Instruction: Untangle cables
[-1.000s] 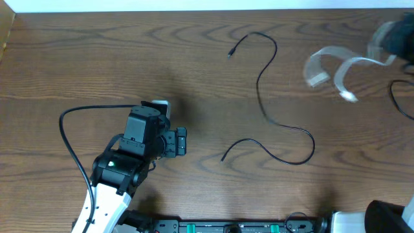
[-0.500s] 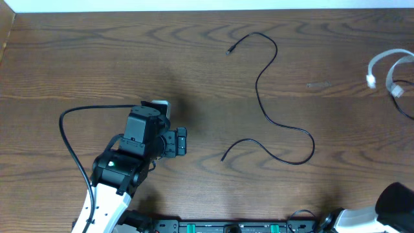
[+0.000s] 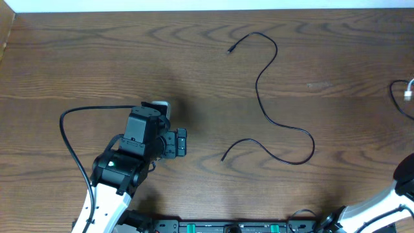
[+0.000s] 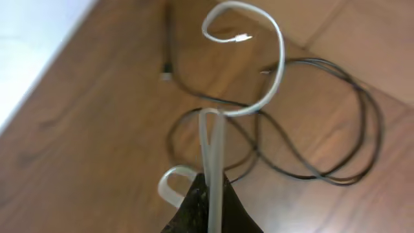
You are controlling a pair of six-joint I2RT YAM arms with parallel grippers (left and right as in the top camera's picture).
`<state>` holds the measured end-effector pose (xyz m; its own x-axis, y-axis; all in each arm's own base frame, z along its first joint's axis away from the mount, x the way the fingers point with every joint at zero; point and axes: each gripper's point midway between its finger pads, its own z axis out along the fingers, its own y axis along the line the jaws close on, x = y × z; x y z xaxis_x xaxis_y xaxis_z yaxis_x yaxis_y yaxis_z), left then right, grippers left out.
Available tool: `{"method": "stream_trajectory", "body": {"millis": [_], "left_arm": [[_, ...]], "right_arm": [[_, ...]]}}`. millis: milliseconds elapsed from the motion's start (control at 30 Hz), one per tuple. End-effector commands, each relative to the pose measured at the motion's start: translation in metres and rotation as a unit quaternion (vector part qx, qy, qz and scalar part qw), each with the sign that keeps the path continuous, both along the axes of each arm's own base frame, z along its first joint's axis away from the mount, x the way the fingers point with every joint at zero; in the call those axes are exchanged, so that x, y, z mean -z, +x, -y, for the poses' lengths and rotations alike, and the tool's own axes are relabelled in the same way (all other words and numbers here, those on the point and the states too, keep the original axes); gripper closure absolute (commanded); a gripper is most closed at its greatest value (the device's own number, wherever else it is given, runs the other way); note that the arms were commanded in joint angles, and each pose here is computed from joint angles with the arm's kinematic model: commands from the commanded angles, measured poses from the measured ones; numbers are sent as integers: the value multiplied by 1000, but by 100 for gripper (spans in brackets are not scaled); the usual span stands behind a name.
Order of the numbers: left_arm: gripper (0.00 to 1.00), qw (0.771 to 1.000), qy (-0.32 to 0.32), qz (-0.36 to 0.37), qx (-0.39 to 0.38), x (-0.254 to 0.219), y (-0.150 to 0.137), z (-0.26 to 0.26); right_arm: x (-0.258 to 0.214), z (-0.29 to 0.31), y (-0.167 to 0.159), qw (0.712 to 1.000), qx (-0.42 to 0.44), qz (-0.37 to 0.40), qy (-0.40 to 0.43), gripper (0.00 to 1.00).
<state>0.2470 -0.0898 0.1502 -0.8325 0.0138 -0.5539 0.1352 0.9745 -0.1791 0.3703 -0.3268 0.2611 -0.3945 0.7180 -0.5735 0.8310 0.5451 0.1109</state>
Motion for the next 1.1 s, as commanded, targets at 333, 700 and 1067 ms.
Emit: {"method": "stream_trajectory", "body": {"millis": [333,700,1067], "left_arm": [[4,1000,0,-1,-4,-1,0,-1],[4,1000,0,-1,-4,-1,0,-1],[3,999,-7,35,3,-12,13,3]], "right_arm": [[99,69,-57,988,96,-83,87,99],[98,66,-35,979,134,17,156,35],[69,-20,50,948,-91,140,270,1]]}}
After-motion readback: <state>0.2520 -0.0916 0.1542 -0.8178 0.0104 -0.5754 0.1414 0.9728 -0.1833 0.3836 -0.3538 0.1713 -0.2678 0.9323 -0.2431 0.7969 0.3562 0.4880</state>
